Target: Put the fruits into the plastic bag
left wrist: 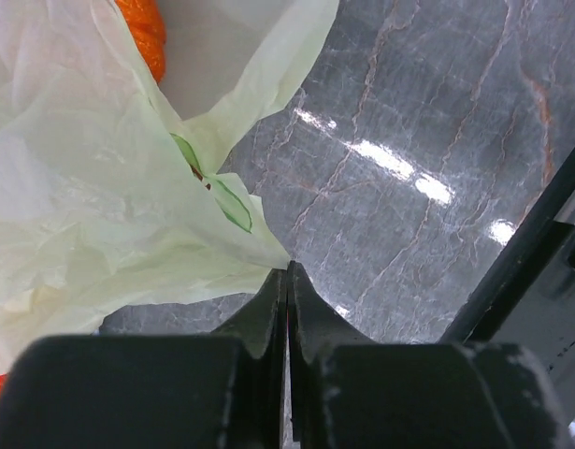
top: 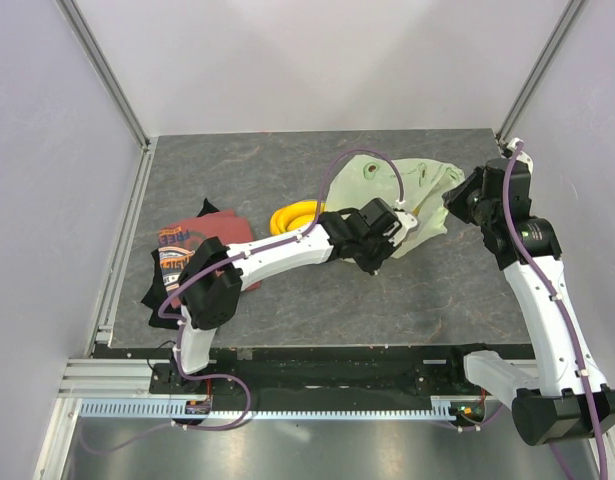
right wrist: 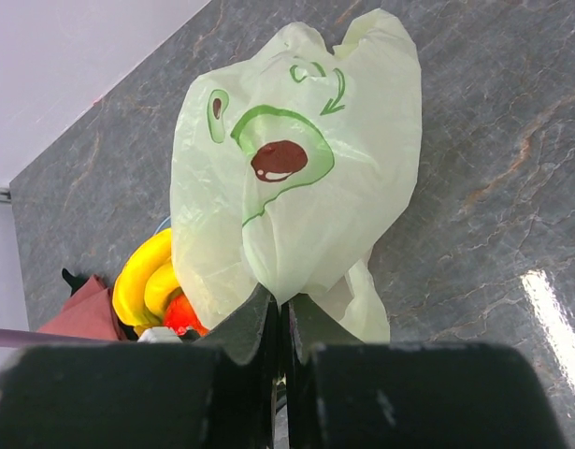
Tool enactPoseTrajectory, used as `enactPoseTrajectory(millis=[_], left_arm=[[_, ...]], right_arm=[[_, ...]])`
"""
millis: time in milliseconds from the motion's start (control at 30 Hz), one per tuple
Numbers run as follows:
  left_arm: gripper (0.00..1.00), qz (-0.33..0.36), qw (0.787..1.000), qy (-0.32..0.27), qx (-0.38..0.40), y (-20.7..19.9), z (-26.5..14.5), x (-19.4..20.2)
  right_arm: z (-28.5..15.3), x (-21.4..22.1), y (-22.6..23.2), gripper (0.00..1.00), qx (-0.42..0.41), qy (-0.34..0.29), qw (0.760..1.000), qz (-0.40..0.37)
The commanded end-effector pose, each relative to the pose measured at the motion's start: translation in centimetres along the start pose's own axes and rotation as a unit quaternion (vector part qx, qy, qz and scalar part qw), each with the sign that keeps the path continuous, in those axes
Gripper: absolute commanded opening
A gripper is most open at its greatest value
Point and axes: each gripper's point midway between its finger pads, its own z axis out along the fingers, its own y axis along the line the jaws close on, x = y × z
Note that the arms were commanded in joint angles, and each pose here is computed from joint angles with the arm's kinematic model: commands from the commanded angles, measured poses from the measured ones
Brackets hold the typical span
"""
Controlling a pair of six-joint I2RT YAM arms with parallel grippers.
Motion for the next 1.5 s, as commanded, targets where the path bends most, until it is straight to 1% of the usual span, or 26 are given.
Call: enactPoseTrajectory(millis=[0,100,167,200,233,267,300,367,400,467,500,533,567,667,733,833,933,1033,1167,1200,1267,1300,1367,1400,1433,1467], left_arm=[[0.01,0.006,0.997,-0.073,-0.014,0.4,-2.4,-4.7],[0.02,-0.013,0.994,-0.112,-0.009,0.6,-4.8,-7.5],[0.02,-0.037,0.987,-0.159,-0.003,1.3,-7.8,-10.5],[0.02,-0.057,0.983,-0.174,0.014,1.2,-8.9,-11.7],[0.02,-0.071,0.975,-0.210,0.016,2.2,-11.1,-14.0],[0.02,-0.082,0.970,-0.228,0.023,2.5,-12.3,-15.2],[0.02,-0.102,0.957,-0.268,0.037,3.0,-14.9,-17.6],[0.02,-0.122,0.943,-0.305,0.054,3.8,-17.2,-19.7],[0.02,-0.144,0.927,-0.337,0.075,4.6,-19.3,-21.4],[0.02,-0.176,0.907,-0.366,0.111,5.1,-21.4,-22.8],[0.02,-0.190,0.899,-0.380,0.111,6.6,-22.3,-23.1],[0.02,-0.189,0.886,-0.407,0.119,7.2,-23.5,-24.1],[0.02,-0.201,0.880,-0.410,0.132,7.4,-23.7,-24.3],[0.01,-0.224,0.872,-0.412,0.141,9.5,-23.0,-24.6],[0.02,-0.238,0.874,-0.400,0.136,10.9,-20.6,-24.0],[0.01,-0.258,0.884,-0.366,0.135,12.2,-16.6,-22.6],[0.02,-0.257,0.889,-0.355,0.132,12.6,-14.9,-21.9],[0.02,-0.255,0.889,-0.361,0.121,13.2,-14.9,-22.1],[0.01,-0.233,0.885,-0.388,0.107,13.4,-17.2,-23.1],[0.05,-0.232,0.884,-0.392,0.101,13.6,-17.6,-23.1],[0.17,-0.238,0.883,-0.395,0.090,14.5,-18.0,-22.8],[0.33,-0.242,0.881,-0.396,0.087,14.7,-18.6,-22.6],[0.47,-0.256,0.881,-0.391,0.077,15.6,-18.6,-21.9],[0.57,-0.263,0.881,-0.388,0.066,16.4,-18.9,-21.2],[0.62,-0.273,0.883,-0.378,0.055,16.9,-18.7,-20.4],[0.69,-0.285,0.883,-0.371,0.037,17.9,-18.4,-19.5]], right_arm=[[-1.5,-3.2,1.0,0.08,-0.009,-0.057,0.998,-0.005],[-1.9,-4.0,1.2,0.08,-0.008,-0.069,0.998,-0.010],[-2.5,-5.3,1.4,0.08,-0.003,-0.090,0.996,-0.022],[-2.7,-5.9,1.3,0.08,0.001,-0.098,0.995,-0.028],[-3.5,-7.4,1.6,0.08,0.007,-0.121,0.992,-0.032],[-3.8,-8.1,1.5,0.08,0.014,-0.129,0.990,-0.052],[-4.6,-9.5,2.1,0.09,0.013,-0.148,0.987,-0.059],[-5.5,-11.2,1.5,0.09,0.039,-0.177,0.979,-0.091],[-6.1,-12.3,1.7,0.09,0.045,-0.192,0.975,-0.100],[-6.7,-13.4,1.1,0.09,0.068,-0.211,0.969,-0.113],[-7.0,-13.6,0.9,0.10,0.074,-0.214,0.966,-0.127],[-7.1,-13.7,0.8,0.10,0.078,-0.216,0.964,-0.132],[-7.0,-13.6,0.5,0.10,0.086,-0.216,0.963,-0.135],[-6.4,-12.5,-0.6,0.10,0.097,-0.203,0.965,-0.138],[-5.2,-10.8,-1.9,0.11,0.111,-0.183,0.967,-0.139],[-3.9,-8.6,-3.5,0.10,0.126,-0.156,0.970,-0.138],[-3.5,-7.2,-4.4,0.10,0.133,-0.140,0.972,-0.133],[-3.6,-6.8,-4.2,0.10,0.127,-0.132,0.974,-0.131],[-4.2,-7.7,-3.5,0.11,0.118,-0.142,0.974,-0.132],[-4.4,-8.0,-3.3,0.11,0.115,-0.145,0.974,-0.131],[-4.2,-8.1,-3.2,0.11,0.115,-0.145,0.974,-0.131],[-4.2,-8.1,-3.0,0.11,0.113,-0.144,0.974,-0.131],[-4.2,-8.0,-2.9,0.11,0.109,-0.143,0.975,-0.129],[-4.1,-7.9,-2.9,0.11,0.107,-0.141,0.976,-0.124],[-4.1,-7.9,-2.9,0.11,0.107,-0.141,0.976,-0.123],[-4.1,-7.8,-2.8,0.11,0.105,-0.141,0.977,-0.122]])
